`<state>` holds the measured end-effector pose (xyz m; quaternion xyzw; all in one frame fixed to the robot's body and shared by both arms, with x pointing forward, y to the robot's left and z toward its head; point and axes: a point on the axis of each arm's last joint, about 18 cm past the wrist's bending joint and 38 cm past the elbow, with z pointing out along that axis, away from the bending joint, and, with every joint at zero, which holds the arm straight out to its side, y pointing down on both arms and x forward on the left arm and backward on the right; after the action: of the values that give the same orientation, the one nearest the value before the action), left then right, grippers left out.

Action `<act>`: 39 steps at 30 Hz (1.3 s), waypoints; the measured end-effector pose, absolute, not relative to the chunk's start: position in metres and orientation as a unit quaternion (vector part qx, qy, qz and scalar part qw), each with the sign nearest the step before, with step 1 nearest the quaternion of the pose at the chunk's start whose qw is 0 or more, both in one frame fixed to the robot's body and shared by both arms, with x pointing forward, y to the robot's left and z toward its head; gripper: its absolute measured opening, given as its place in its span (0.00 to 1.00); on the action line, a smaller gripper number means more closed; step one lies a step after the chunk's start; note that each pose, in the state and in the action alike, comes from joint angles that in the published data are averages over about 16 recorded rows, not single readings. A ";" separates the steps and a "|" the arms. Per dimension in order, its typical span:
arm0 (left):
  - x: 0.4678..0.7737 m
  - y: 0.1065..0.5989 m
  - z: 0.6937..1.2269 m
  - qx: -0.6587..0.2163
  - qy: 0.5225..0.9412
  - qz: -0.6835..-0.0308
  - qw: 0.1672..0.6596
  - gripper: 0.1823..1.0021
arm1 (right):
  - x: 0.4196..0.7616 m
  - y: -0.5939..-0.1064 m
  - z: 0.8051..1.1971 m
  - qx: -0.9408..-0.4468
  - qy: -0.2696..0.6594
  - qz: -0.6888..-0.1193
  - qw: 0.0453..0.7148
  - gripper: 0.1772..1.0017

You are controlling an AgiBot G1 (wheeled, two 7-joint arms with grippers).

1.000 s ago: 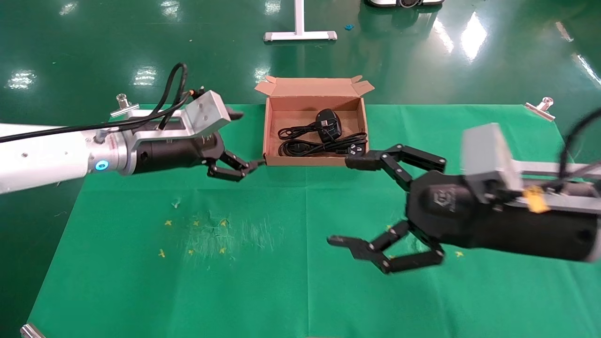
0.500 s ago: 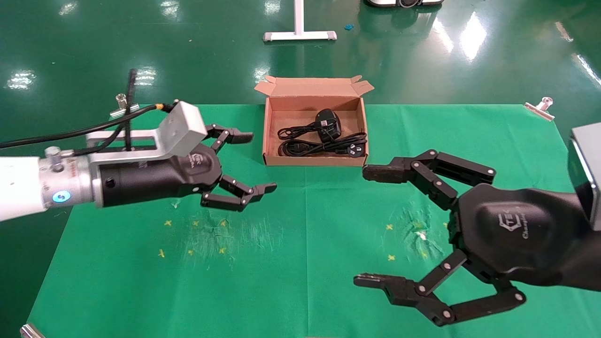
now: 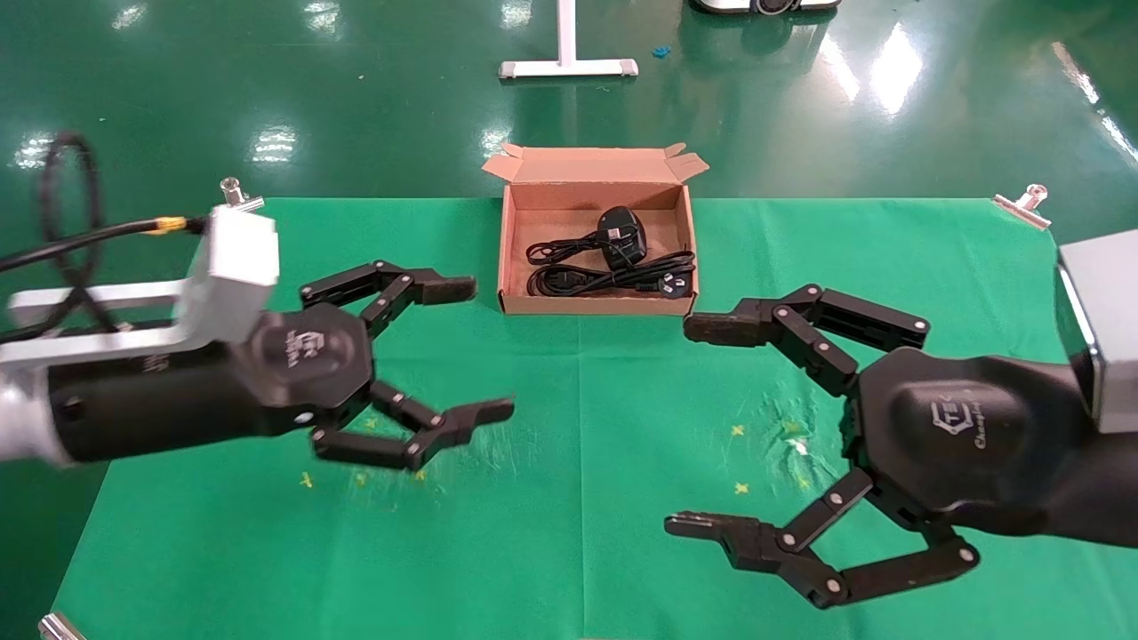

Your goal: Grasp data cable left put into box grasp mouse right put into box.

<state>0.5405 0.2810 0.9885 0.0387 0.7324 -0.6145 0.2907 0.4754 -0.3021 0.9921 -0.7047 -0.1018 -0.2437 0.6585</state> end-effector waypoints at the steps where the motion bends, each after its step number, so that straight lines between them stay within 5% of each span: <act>1: 0.535 0.282 0.989 0.043 0.730 -0.619 0.286 1.00 | 0.475 -0.302 0.992 -0.705 -0.102 -0.244 0.658 1.00; 17: 0.471 0.301 0.992 0.106 0.703 -0.660 0.241 1.00 | 0.475 -0.302 0.992 -0.705 -0.102 -0.243 0.659 1.00; 39: 0.473 0.301 0.992 0.104 0.704 -0.660 0.242 1.00 | 0.475 -0.302 0.992 -0.705 -0.102 -0.244 0.659 1.00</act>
<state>0.4730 0.3007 0.9923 0.1040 0.7037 -0.6598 0.2424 0.4753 -0.3022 0.9921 -0.7045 -0.1018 -0.2435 0.6587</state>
